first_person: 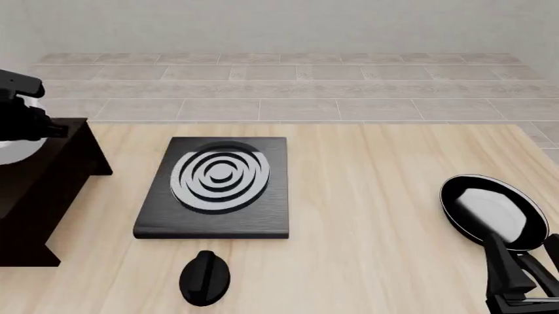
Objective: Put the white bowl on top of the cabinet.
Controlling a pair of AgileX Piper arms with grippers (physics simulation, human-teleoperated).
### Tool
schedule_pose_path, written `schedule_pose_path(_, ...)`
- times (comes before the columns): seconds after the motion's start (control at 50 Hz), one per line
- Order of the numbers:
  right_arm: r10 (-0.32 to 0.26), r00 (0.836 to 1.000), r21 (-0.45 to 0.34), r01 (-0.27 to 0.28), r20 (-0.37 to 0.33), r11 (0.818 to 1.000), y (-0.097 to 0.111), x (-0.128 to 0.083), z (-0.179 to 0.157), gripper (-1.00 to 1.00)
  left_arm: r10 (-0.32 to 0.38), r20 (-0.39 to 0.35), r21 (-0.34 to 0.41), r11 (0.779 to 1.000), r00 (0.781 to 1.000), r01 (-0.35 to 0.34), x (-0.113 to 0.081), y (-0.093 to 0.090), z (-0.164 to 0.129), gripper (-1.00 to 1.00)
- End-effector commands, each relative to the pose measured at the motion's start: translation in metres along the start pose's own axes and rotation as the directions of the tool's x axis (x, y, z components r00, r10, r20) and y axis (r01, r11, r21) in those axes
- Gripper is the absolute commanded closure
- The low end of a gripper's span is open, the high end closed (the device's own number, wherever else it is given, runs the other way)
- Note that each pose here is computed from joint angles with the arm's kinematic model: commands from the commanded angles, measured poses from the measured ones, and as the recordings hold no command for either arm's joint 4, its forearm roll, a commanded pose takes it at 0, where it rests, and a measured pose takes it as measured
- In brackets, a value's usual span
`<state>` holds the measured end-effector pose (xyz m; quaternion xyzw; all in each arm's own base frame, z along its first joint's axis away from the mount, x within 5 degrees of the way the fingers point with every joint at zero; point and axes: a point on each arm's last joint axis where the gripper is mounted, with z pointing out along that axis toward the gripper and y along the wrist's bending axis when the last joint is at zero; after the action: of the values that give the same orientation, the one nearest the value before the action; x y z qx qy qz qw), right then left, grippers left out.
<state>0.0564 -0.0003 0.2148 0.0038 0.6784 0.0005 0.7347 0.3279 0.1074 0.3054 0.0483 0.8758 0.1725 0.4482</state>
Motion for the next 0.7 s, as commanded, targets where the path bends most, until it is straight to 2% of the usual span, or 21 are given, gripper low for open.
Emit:
schedule_pose_path(0.02, 0.000, 1.000, 0.000, 0.000, 0.000, 1.000, 0.000, 0.000, 0.000, -1.00, 0.018, -0.020, 0.020, 1.000, 1.000, -0.018, 0.010, -0.010, 0.012, 1.00)
schedule_pose_path(0.24, 0.000, 1.000, 0.000, 0.000, 0.000, 1.000, 0.000, 0.000, 0.000, -1.00, 0.021, -0.055, 0.012, 1.000, 0.998, -0.020, 0.025, -0.007, 0.029, 1.00)
schedule_pose_path(0.38, 0.000, 1.000, 0.000, 0.000, 0.000, 1.000, 0.000, 0.000, 0.000, -1.00, 0.017, -0.046, -0.003, 1.000, 0.999, -0.017, 0.018, 0.001, 0.021, 1.00)
schedule_pose_path(0.4, 0.000, 1.000, 0.000, 0.000, 0.000, 1.000, 0.000, 0.000, 0.000, -1.00, 0.016, -0.038, -0.006, 1.000, 0.999, -0.016, 0.015, 0.002, 0.018, -1.00)
schedule_pose_path(0.7, 0.000, 1.000, 0.000, 0.000, 0.000, 1.000, 0.000, 0.000, 0.000, -1.00, 0.048, 0.004, 0.004, 0.999, 0.999, -0.048, -0.002, -0.003, 0.001, -1.00)
